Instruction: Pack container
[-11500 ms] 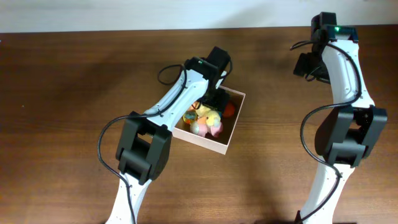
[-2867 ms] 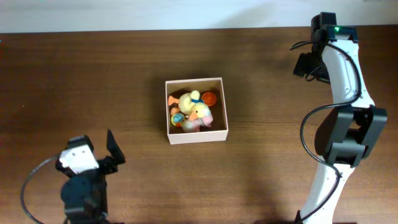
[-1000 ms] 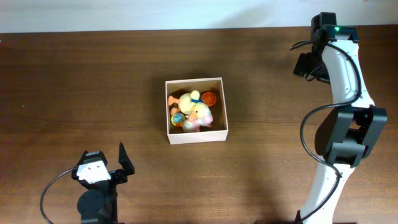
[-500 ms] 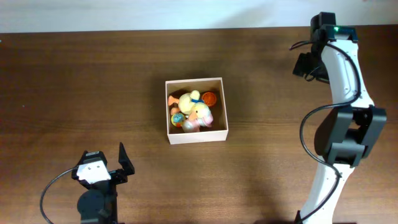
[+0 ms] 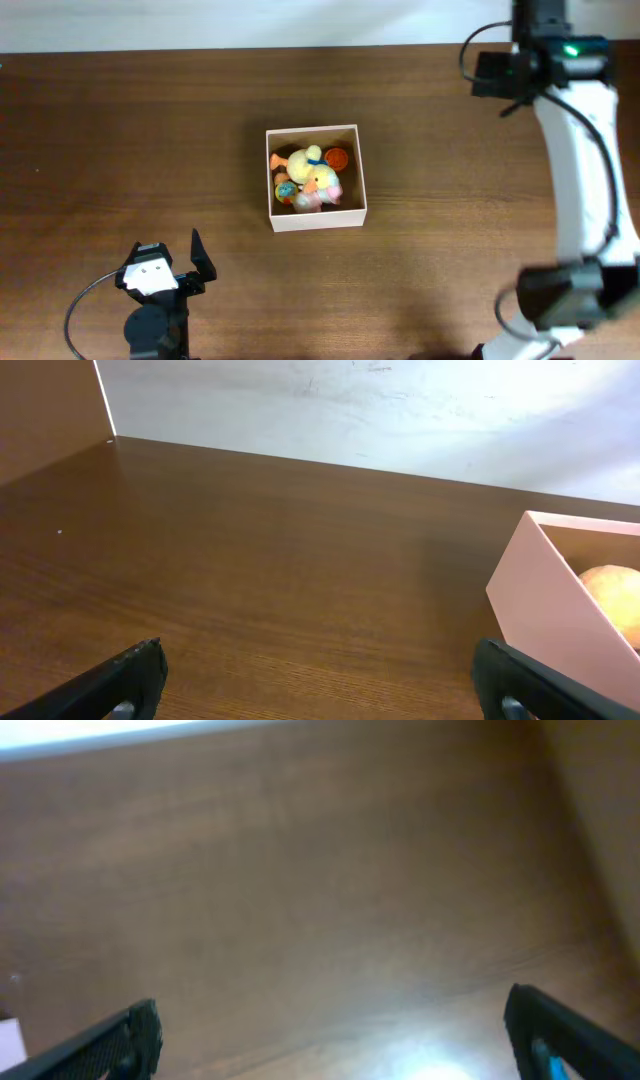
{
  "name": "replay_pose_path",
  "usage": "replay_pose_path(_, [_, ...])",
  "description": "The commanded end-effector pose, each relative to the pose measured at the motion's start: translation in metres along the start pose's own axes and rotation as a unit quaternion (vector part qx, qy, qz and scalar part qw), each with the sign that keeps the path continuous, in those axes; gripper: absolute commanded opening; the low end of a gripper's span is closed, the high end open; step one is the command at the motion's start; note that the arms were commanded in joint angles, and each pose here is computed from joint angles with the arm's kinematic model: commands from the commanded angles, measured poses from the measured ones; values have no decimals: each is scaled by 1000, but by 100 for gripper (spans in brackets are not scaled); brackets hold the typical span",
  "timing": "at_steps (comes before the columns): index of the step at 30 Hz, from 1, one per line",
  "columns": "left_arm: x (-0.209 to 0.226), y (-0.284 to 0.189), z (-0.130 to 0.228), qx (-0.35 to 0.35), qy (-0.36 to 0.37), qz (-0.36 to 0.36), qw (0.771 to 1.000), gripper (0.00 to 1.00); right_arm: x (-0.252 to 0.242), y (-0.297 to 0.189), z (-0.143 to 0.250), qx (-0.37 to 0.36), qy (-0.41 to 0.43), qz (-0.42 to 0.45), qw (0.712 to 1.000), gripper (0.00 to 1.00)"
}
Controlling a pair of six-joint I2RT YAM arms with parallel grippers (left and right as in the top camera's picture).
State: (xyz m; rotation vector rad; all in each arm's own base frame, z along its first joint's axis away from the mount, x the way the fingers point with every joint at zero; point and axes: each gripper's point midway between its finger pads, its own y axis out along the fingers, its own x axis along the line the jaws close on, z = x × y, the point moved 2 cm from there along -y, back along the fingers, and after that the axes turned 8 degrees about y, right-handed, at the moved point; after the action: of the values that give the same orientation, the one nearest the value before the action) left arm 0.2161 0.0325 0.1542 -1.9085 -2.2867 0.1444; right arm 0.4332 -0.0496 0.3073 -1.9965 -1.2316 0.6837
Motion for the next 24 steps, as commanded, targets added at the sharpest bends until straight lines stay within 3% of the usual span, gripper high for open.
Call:
replay_pose_path(1, [-3,0,0,-4,5,7,1000,99,-13,-27,8,-34,-26,-7,999,99])
replay_pose_path(13, [-3,0,0,-4,4,7,1000,99,-30,-72,105,-153,-34,-117,981,99])
replay_pose_path(24, [-3,0,0,-4,5,7,1000,99,-27,-82,199,-237,-74,-221,943,99])
